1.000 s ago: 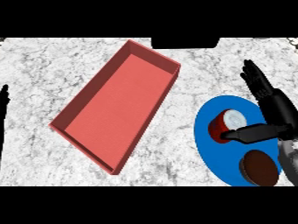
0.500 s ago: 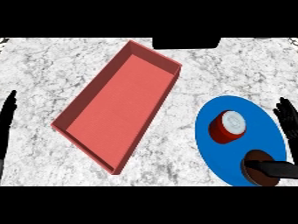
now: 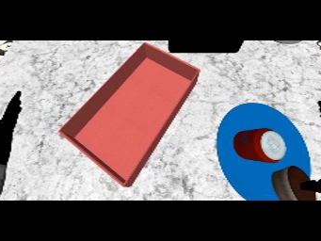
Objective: Pick the can from the plate and place it in the cardboard box
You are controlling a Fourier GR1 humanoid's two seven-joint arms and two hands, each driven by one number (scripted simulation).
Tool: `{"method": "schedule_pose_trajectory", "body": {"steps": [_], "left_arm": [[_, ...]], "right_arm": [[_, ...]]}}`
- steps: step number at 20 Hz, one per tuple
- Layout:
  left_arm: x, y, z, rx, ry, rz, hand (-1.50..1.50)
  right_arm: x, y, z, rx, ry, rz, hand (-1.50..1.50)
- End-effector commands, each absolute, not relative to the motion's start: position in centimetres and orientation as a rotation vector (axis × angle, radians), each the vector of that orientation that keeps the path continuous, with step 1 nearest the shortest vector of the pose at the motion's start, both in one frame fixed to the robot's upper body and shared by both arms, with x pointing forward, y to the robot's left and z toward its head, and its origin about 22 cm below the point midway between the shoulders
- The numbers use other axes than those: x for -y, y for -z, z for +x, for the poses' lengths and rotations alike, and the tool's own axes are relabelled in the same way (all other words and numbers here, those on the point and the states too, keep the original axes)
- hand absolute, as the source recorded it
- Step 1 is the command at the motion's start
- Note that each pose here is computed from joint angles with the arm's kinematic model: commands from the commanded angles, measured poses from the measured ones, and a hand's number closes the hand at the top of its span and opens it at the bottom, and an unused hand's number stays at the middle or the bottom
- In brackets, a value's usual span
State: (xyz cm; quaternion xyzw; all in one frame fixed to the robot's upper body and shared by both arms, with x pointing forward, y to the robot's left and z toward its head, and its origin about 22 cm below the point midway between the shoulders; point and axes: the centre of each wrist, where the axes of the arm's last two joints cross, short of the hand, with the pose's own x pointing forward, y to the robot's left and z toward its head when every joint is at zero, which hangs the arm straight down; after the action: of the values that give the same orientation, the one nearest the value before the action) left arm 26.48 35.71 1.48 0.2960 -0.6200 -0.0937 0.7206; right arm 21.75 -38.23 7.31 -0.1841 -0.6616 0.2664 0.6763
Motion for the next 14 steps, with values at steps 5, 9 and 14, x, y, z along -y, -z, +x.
{"method": "schedule_pose_trajectory", "body": {"steps": [5,9,14], "left_arm": [[-35.5,-1.7,26.7,1.374,0.225,0.653,0.00],[-36.4,-0.8,26.2,1.371,0.214,0.653,0.00],[-36.4,-2.0,26.2,1.377,0.220,0.625,0.00]], "right_arm": [[37.1,-14.1,25.0,1.189,-0.939,-0.425,-1.50],[35.6,-12.3,27.2,1.095,-0.987,-0.351,-1.50],[33.7,-12.8,30.3,1.030,-1.025,-0.349,-1.50]]}}
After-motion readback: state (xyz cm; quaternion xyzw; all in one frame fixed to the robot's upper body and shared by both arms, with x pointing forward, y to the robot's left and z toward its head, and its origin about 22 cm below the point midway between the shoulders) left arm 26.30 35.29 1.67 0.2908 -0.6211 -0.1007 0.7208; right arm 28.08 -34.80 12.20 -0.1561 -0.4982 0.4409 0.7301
